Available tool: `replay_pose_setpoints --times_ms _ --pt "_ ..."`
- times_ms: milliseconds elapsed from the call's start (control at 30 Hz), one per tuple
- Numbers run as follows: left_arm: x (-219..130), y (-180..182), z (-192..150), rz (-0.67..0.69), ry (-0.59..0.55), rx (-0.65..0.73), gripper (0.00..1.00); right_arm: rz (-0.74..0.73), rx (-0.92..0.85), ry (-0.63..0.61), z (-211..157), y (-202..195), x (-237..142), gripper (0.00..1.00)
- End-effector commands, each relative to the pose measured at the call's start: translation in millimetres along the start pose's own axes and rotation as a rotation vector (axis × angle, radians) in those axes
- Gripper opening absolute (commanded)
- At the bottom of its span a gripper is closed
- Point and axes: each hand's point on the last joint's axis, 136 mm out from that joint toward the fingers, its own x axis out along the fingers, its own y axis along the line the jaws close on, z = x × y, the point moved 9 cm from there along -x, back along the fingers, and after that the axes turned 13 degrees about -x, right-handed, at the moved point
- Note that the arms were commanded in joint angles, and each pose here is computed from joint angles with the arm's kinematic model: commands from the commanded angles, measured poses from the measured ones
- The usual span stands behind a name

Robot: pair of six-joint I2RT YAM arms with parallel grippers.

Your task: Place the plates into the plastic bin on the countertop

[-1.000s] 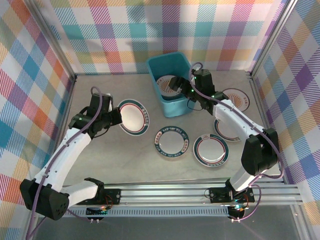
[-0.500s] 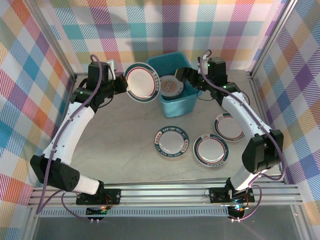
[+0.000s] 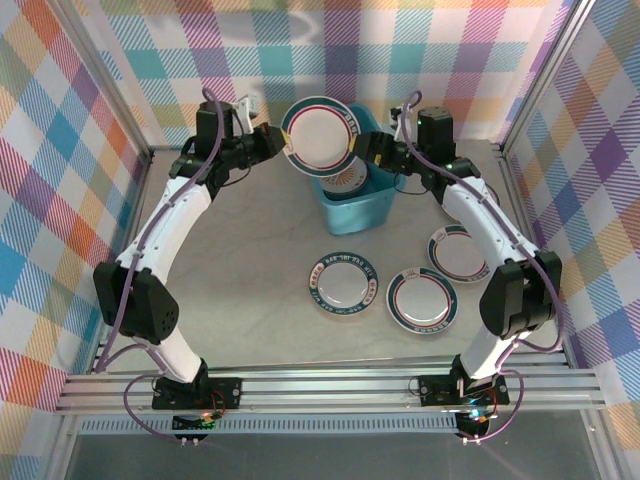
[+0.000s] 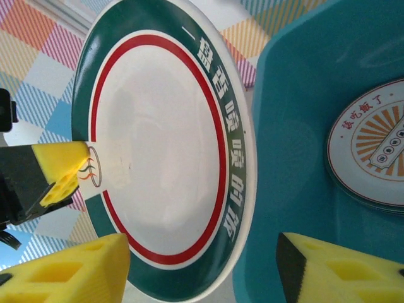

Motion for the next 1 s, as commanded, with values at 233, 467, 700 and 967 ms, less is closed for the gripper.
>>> replay_pose_setpoints --times_ms 233,467,700,967 --pt "-2 -32 22 -0.21 -0.041 0.02 0.0 -0.005 0.072 -0.065 12 -12 11 0.45" --pt "6 -28 23 -0.211 -0.024 0.013 0.0 -0.008 0.11 -0.122 16 -17 16 0.28" --pt "12 -21 24 -0.169 -0.025 0.024 0.0 0.016 0.155 -0.131 17 -22 23 0.04" --pt "24 -13 35 -0.152 -0.035 0.041 0.46 -0.011 0.208 -0.172 21 -28 28 0.0"
